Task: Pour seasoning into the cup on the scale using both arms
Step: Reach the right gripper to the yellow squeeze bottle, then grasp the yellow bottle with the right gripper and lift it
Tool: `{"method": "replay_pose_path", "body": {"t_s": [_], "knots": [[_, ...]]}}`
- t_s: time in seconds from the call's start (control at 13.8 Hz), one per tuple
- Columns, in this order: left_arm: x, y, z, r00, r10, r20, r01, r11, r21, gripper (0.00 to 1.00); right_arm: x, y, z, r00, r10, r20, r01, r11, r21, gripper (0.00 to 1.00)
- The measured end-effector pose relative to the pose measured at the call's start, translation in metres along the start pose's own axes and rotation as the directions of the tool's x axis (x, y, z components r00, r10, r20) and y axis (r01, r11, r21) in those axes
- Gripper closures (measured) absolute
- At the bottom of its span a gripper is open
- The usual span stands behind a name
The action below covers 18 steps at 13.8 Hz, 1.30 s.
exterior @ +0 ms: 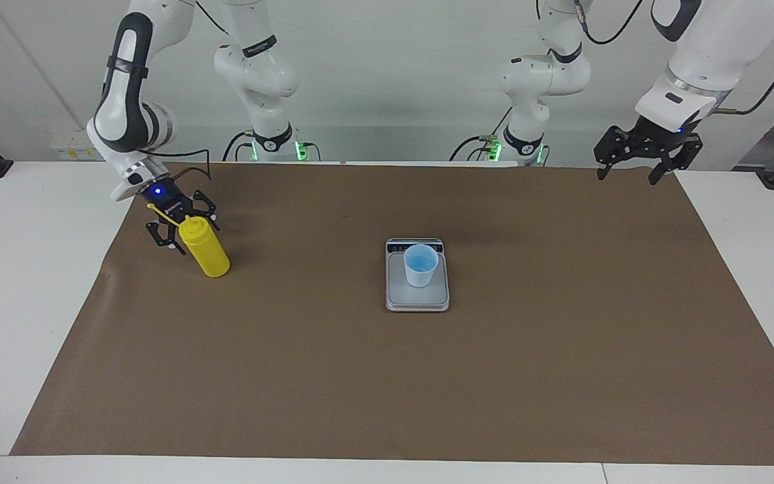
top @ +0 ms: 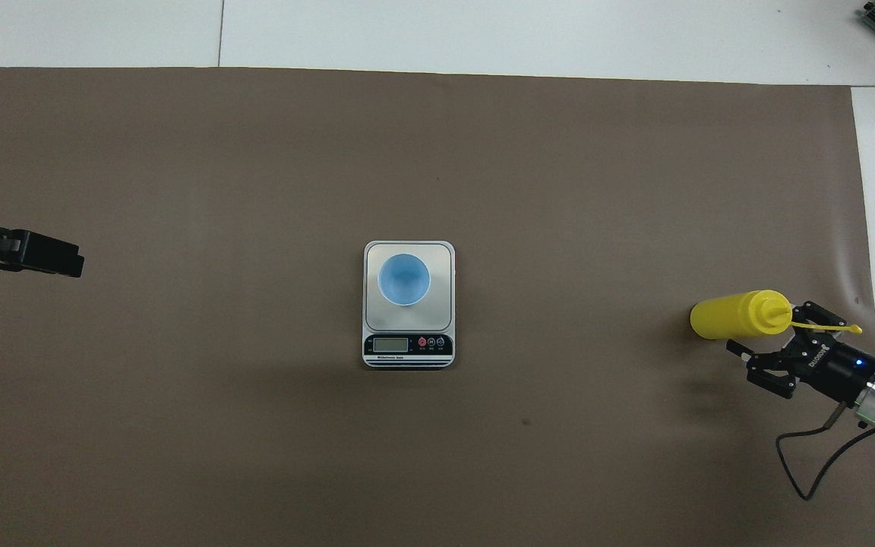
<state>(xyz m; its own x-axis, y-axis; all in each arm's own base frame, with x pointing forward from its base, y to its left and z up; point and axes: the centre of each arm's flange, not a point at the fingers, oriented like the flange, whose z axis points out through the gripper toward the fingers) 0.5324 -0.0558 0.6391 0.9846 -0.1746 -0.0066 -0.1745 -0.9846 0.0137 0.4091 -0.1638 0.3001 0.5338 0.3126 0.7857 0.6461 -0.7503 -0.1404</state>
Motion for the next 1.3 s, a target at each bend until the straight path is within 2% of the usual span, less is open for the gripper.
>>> {"method": "replay_pose_path", "body": {"t_s": [0.14, 0.43, 0.94, 1.01, 1.16, 1.23, 1.3], "knots": [[0.0, 0.0, 0.0, 1.0, 0.0, 0.0, 0.0, 1.0, 0.0, 0.0, 0.008, -0.005, 0.011, 1.0, 0.013, -0.021, -0.013, 1.0, -0.009, 0.0], [0.0, 0.0, 0.0, 1.0, 0.0, 0.0, 0.0, 1.0, 0.0, 0.0, 0.018, -0.017, 0.038, 1.0, 0.013, -0.007, -0.013, 0.999, -0.045, 0.0], [0.0, 0.0, 0.0, 1.0, 0.0, 0.0, 0.0, 1.0, 0.0, 0.0, 0.015, -0.012, 0.037, 1.0, -0.003, 0.009, 0.004, 0.998, -0.07, 0.0], [0.0, 0.0, 0.0, 1.0, 0.0, 0.0, 0.0, 1.0, 0.0, 0.0, 0.016, -0.012, 0.037, 1.0, -0.004, 0.008, 0.005, 0.998, -0.07, 0.07], [0.0, 0.0, 0.0, 1.0, 0.0, 0.0, 0.0, 1.0, 0.0, 0.0, 0.018, -0.011, 0.037, 1.0, -0.008, 0.006, 0.008, 0.997, -0.072, 0.31], [0.0, 0.0, 0.0, 1.0, 0.0, 0.0, 0.0, 1.0, 0.0, 0.0, 0.018, -0.011, 0.037, 1.0, -0.009, 0.006, 0.01, 0.997, -0.072, 0.37], [0.0, 0.0, 0.0, 1.0, 0.0, 0.0, 0.0, 1.0, 0.0, 0.0, 0.019, -0.01, 0.038, 1.0, -0.01, 0.006, 0.01, 0.997, -0.071, 0.38]]}}
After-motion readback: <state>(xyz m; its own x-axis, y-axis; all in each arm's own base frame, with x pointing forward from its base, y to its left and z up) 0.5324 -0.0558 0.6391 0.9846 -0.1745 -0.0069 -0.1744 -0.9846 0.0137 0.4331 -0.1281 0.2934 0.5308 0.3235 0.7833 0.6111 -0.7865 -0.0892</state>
